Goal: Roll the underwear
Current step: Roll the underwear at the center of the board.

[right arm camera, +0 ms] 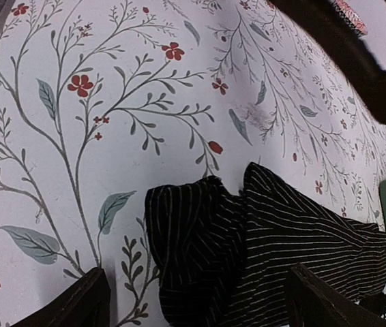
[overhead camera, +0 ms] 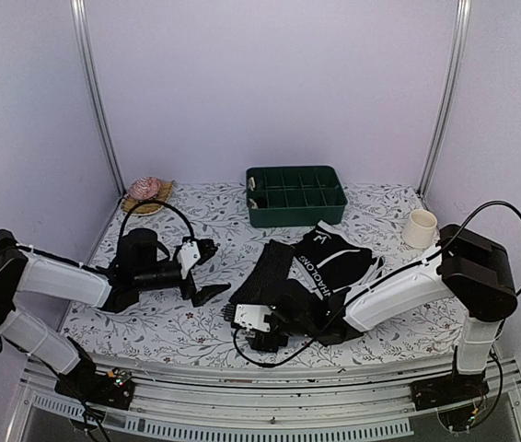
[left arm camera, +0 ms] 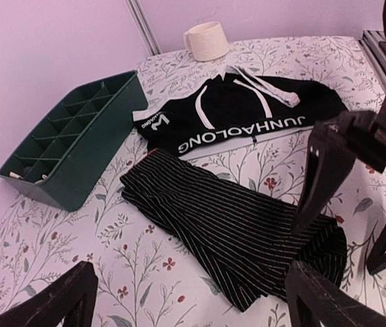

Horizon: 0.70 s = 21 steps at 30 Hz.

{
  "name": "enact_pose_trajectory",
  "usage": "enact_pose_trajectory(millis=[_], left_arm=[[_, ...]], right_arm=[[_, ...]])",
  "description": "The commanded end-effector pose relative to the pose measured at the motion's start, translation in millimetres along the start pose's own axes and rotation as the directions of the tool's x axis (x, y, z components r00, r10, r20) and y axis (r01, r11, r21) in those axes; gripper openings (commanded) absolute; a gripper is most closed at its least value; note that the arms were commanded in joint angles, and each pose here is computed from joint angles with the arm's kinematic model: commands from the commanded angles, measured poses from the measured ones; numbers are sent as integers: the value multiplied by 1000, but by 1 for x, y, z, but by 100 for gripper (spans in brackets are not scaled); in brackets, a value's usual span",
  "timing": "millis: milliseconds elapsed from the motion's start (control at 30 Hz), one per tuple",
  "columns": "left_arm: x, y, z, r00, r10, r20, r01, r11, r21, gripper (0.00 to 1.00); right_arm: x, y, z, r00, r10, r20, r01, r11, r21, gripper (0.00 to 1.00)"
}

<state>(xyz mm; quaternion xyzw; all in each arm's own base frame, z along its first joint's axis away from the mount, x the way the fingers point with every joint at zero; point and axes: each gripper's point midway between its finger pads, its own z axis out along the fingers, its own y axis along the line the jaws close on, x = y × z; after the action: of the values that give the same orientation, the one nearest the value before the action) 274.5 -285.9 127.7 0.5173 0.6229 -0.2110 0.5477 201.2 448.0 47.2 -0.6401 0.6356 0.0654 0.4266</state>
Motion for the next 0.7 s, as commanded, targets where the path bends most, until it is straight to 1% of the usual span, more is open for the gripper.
enact_pose_trajectory(millis=[0, 100, 267, 400, 567, 667], left_arm=[[-29, 3, -4, 993, 29, 114, -28, 1000, -9, 98], [-26, -3, -5, 992, 41, 121, -43, 999, 11, 99], [-22, -16, -8, 988, 76, 137, -85, 995, 54, 98], [-22, -26, -14, 978, 114, 172, -129, 989, 78, 98], [-21, -40, -23, 963, 156, 218, -181, 978, 99, 98], [-21, -45, -27, 955, 179, 237, -208, 973, 104, 98]], right_arm=[[4, 20, 12, 999, -8, -34, 5, 997, -72, 90], [12, 25, 17, 998, -9, -63, 4, 997, -81, 87], [24, 23, 21, 994, -10, -110, 4, 998, -57, 82], [30, 23, 23, 992, 7, -125, -14, 998, -56, 71], [37, 19, 25, 988, 59, -143, -68, 996, -62, 55], [38, 18, 26, 985, 96, -144, -109, 991, -83, 42]])
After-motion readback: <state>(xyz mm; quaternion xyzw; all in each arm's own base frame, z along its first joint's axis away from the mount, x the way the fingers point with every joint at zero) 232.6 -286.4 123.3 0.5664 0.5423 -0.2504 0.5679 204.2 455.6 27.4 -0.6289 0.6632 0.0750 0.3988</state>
